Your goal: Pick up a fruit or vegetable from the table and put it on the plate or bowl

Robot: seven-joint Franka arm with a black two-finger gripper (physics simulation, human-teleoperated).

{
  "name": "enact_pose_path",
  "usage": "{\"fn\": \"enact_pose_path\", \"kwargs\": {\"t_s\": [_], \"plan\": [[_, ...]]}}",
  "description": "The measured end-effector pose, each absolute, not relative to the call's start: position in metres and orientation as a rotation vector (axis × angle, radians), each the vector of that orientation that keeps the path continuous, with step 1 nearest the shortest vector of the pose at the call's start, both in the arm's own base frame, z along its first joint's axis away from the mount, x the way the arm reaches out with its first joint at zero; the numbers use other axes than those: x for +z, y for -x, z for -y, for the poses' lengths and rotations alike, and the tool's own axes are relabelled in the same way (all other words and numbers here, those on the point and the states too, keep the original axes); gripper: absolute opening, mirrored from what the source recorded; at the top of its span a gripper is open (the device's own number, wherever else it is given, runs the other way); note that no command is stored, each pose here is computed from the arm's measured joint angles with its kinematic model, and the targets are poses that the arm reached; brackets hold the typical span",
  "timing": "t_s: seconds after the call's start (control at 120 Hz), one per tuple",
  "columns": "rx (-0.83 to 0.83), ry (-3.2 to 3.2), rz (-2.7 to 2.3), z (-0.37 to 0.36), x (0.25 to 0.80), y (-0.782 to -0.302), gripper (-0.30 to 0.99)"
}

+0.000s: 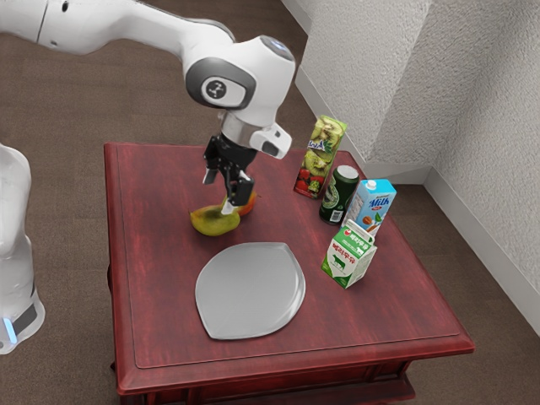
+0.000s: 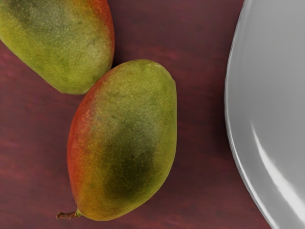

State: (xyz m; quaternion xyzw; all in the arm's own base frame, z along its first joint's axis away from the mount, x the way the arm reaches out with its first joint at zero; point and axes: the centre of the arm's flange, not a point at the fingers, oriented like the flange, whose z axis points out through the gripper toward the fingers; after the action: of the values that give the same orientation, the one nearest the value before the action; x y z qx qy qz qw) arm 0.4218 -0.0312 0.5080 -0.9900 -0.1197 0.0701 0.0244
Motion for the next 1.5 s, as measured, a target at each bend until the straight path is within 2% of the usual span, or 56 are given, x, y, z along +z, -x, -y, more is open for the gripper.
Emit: {"fn": "enact_pose_path", "kwargs": {"t_s": [0.433,0.775,1.5], "plan": [[0.176,3.112,0.167,0.045,0.487,-0.408,0.69],[0.138,3.13,0.177,0.016,0.483,-0.404,0.69],[0.044,3.135,0.091,0.004,0.471,-0.422,0.69]]}}
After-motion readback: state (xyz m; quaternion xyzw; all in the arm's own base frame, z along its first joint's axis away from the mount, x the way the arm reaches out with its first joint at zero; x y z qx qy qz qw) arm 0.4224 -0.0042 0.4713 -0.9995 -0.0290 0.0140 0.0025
